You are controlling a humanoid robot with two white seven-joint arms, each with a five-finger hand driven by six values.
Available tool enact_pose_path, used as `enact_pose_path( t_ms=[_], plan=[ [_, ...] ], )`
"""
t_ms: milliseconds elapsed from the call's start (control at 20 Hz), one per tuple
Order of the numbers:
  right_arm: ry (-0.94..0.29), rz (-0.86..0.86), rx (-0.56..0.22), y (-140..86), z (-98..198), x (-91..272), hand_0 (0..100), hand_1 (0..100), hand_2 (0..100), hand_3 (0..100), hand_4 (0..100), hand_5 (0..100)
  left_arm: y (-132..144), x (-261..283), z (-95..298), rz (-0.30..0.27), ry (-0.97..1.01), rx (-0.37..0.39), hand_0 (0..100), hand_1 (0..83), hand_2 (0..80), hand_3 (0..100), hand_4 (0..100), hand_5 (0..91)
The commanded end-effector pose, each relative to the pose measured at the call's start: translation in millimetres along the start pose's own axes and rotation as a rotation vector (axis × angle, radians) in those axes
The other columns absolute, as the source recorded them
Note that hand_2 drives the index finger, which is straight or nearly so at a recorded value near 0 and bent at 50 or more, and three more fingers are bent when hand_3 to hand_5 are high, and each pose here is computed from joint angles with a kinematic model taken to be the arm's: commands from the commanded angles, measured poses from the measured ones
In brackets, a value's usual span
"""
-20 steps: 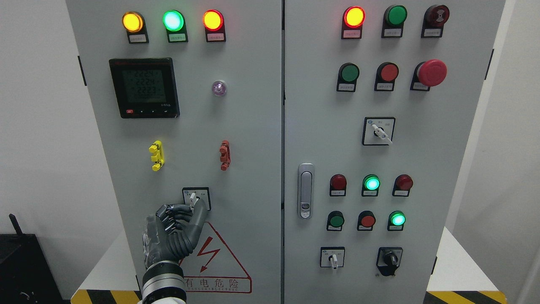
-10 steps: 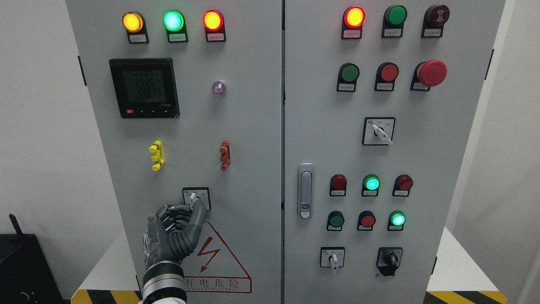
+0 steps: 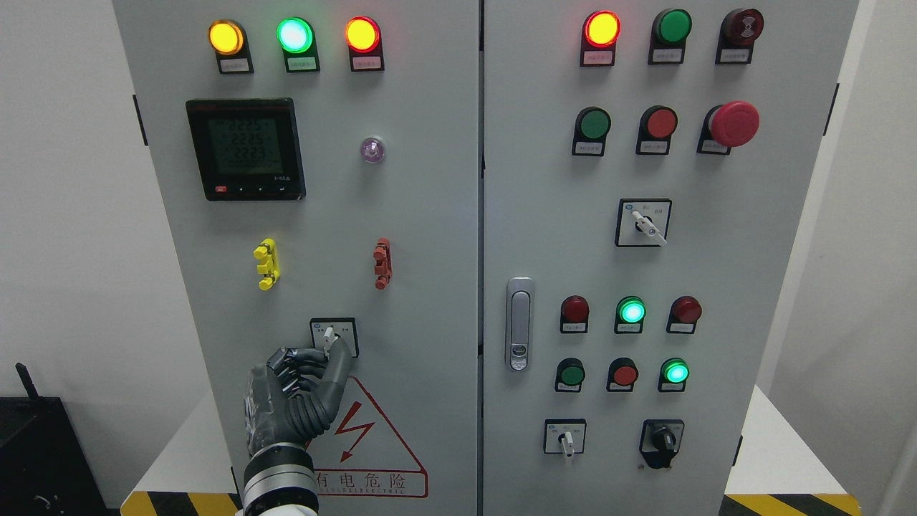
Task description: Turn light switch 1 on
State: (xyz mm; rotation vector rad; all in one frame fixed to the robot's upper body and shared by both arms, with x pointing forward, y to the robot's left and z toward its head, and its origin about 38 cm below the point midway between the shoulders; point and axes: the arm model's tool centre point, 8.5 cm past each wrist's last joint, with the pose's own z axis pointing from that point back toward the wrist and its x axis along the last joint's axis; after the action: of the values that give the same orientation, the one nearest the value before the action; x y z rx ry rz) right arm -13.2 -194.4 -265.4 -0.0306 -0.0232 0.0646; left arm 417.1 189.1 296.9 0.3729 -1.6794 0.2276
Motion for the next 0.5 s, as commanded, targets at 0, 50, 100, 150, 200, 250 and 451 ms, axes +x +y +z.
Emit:
enact_pose_path(
  t_ms=[0, 50, 100, 150, 200, 250, 451],
  plan=[
    [0.002, -0.024, 0.000, 0.0, 0.0, -0.3, 0, 0, 0, 0, 0, 0, -1.2, -0.1, 0.5, -0.002, -0.001, -0.007, 36, 65.5, 59.6, 79, 88, 87.3],
    [0.002, -0.024, 0.000, 0.0, 0.0, -0.3, 0, 0, 0, 0, 0, 0, -1.2, -0.2, 0.5, -0.002, 0.000, -0.007, 37, 65.4, 59.4, 79, 88, 87.3],
    [0.002, -0.024, 0.000, 0.0, 0.0, -0.3, 0, 0, 0, 0, 0, 0, -1.2, -0.2, 0.5, -0.002, 0.000, -0.007, 38, 65.3, 59.4, 79, 88, 87.3],
    [0.002, -0.024, 0.000, 0.0, 0.0, -0.3, 0, 0, 0, 0, 0, 0, -1.2, -0.1, 0.5, -0.002, -0.001, -0.007, 38, 65.3, 59.3, 79, 88, 87.3],
    [0.002, -0.024, 0.000, 0.0, 0.0, -0.3, 0, 0, 0, 0, 0, 0, -1.2, -0.2, 0.5, -0.002, 0.000, -0.007, 39, 65.3, 59.3, 79, 88, 87.4],
    [0.002, -0.024, 0.000, 0.0, 0.0, -0.3, 0, 0, 0, 0, 0, 0, -1.2, -0.7, 0.7, -0.002, 0.000, -0.007, 40, 65.2, 59.3, 79, 88, 87.4],
    [0.002, -0.024, 0.000, 0.0, 0.0, -0.3, 0, 0, 0, 0, 0, 0, -1.2, -0.9, 0.7, -0.003, 0.001, -0.007, 41, 64.0, 59.3, 80, 88, 87.4]
  ],
)
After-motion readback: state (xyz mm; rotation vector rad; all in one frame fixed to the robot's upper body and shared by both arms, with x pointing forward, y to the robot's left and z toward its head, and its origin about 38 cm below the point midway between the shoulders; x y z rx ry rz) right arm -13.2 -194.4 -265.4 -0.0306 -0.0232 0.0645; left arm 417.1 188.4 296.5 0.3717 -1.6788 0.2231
